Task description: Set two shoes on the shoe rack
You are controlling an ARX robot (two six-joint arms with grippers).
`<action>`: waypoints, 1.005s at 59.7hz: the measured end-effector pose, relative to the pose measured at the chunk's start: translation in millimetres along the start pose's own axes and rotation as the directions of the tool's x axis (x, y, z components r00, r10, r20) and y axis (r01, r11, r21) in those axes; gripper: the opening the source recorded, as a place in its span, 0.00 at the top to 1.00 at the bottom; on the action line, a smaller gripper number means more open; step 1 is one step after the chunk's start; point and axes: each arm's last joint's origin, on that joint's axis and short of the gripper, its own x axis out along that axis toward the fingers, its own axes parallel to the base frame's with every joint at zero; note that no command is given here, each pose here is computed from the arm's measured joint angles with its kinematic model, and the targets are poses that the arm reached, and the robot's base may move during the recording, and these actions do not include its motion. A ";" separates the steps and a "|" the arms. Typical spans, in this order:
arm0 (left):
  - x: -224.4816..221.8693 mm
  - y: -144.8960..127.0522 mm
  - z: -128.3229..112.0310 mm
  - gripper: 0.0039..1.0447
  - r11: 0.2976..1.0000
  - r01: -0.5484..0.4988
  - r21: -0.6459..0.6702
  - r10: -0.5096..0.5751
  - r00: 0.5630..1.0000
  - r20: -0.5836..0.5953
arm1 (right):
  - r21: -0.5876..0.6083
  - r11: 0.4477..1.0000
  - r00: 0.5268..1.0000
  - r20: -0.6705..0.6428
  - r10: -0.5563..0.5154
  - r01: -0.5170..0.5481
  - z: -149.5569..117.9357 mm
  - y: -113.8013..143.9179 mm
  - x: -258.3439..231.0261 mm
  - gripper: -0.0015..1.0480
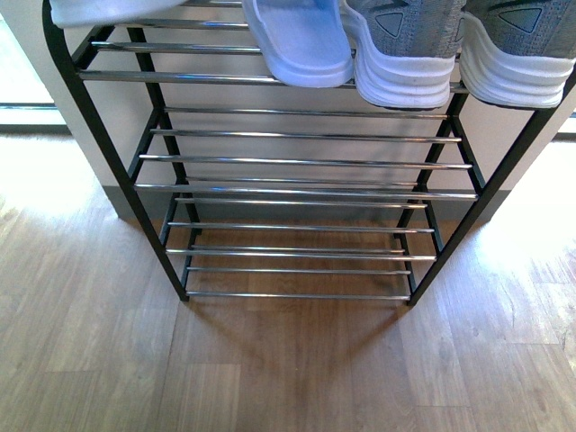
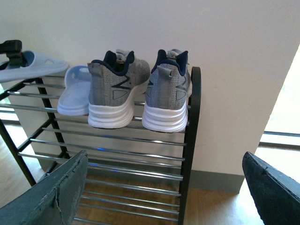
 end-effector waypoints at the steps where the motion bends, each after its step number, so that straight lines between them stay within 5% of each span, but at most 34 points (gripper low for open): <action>1: -1.3 -1.4 -1.0 0.09 1.000 0.004 0.004 -0.004 1.000 0.001 | 0.000 1.000 1.000 0.000 0.000 0.000 0.0 0.0 0.0 0.09; 60: -71.9 -2.9 -21.0 0.09 0.996 0.068 0.055 -0.070 0.997 0.033 | 0.000 1.000 1.000 0.000 0.000 0.000 0.0 0.0 0.0 0.09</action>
